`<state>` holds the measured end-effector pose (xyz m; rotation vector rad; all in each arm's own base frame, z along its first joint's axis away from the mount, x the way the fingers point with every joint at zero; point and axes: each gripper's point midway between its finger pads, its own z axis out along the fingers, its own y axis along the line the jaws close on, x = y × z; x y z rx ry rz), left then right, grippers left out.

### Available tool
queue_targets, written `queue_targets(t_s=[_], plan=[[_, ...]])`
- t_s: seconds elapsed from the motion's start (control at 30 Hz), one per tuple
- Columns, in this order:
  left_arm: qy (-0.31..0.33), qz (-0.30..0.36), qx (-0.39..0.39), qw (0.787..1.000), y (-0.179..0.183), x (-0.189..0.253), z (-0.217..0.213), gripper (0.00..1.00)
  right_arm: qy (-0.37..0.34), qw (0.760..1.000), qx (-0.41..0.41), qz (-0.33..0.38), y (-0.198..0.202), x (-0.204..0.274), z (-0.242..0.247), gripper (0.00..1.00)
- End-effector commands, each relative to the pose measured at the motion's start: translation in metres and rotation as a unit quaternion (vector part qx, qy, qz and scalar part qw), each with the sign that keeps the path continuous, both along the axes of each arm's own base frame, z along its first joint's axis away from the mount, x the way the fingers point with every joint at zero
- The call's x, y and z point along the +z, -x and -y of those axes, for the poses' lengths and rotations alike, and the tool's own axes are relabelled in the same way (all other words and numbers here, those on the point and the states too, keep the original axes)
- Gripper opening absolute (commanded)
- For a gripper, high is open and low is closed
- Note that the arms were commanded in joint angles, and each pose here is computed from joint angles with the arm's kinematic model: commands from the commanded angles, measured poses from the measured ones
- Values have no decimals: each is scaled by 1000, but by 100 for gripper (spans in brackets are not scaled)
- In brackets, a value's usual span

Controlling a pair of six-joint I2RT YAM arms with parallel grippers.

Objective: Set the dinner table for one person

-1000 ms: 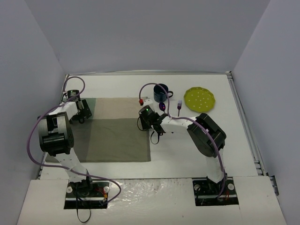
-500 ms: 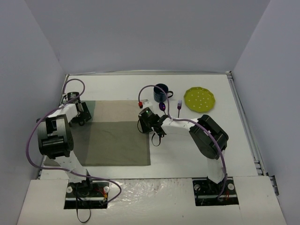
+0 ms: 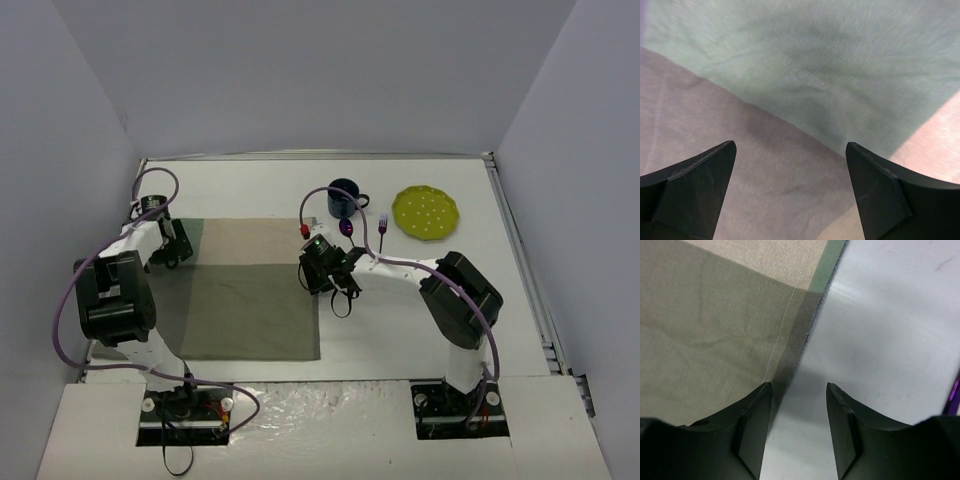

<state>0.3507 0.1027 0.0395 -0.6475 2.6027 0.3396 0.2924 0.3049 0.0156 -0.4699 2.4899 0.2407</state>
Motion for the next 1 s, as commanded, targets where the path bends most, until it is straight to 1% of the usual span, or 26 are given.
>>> queue_targets(t_s=[0.0,0.03,0.07,0.1,0.13,0.2,0.23,0.33,0.4,0.47,0.53,0.63,0.7,0.77,0.8,0.83,0.9,0.97], plan=[[-27,103,1,994,-25,88,-9,90,-61,996,-37,45,-16,78,11,48],[-26,123,0,992,-27,104,-8,91,-78,994,-50,60,-23,96,16,51],[-25,142,-3,990,-29,119,-6,92,-85,993,-57,61,-26,100,19,52],[-23,166,-6,986,-30,138,-3,94,-105,989,-78,71,-36,116,33,55],[-21,172,-5,985,-30,142,-2,94,-116,986,-92,79,-43,127,44,55],[-8,211,-12,977,-29,174,8,97,-136,975,-140,102,-61,149,79,64],[3,225,-22,974,-28,182,16,97,-140,970,-164,109,-68,154,96,71],[39,264,-63,962,-21,202,46,97,-156,950,-245,118,-84,159,153,97],[53,283,-98,953,-13,210,67,97,-170,938,-281,114,-86,156,178,100],[56,297,-121,946,-5,217,78,97,-179,924,-318,113,-90,151,209,100],[58,313,-143,937,4,223,91,97,-201,904,-360,113,-92,148,242,100],[57,331,-169,927,14,227,106,97,-207,874,-424,120,-93,135,285,100],[51,330,-186,924,20,224,116,97,-201,842,-487,110,-90,116,320,100],[44,316,-194,928,26,212,121,97,-197,828,-514,102,-87,105,336,98],[41,311,-195,929,27,208,121,97,-185,821,-529,105,-88,101,345,91],[35,303,-190,933,30,201,119,97,-173,816,-542,102,-88,94,353,87],[34,297,-187,936,32,197,118,97,-149,812,-555,101,-95,86,363,76],[30,296,-186,936,34,198,118,97,-138,813,-558,91,-105,75,367,72]])
